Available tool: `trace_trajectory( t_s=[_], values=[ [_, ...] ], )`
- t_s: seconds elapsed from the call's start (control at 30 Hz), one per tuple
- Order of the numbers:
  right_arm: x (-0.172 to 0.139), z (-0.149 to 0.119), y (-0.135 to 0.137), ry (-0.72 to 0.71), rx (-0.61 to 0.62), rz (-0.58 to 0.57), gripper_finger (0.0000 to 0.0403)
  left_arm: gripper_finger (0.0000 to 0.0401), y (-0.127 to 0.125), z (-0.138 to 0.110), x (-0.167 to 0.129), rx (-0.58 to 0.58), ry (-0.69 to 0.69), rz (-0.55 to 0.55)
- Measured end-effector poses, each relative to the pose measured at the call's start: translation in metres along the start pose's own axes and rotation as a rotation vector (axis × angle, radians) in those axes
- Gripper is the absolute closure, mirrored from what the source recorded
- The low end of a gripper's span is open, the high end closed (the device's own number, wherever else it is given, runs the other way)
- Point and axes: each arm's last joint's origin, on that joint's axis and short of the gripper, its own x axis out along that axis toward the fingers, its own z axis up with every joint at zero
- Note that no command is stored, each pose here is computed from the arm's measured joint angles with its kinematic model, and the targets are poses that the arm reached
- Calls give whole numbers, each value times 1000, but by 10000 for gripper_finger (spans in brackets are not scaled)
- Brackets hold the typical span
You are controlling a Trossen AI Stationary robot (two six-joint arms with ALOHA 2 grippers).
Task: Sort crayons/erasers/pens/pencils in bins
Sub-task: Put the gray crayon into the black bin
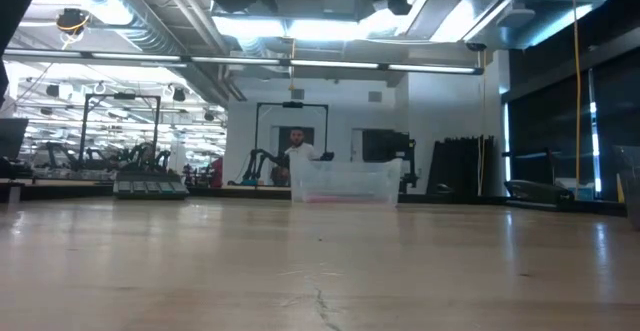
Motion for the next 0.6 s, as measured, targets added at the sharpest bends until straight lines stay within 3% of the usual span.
trace_trajectory(
  t_s=[0.13, 0.6],
  values=[
    [3, -3, 1, -8, 20, 77, 178, 379, 0, 0, 0, 21, -1, -1],
    [6, -7, -1, 21, 49, 68, 308, 378, 0, 0, 0, 20, -1, -1]
  ],
)
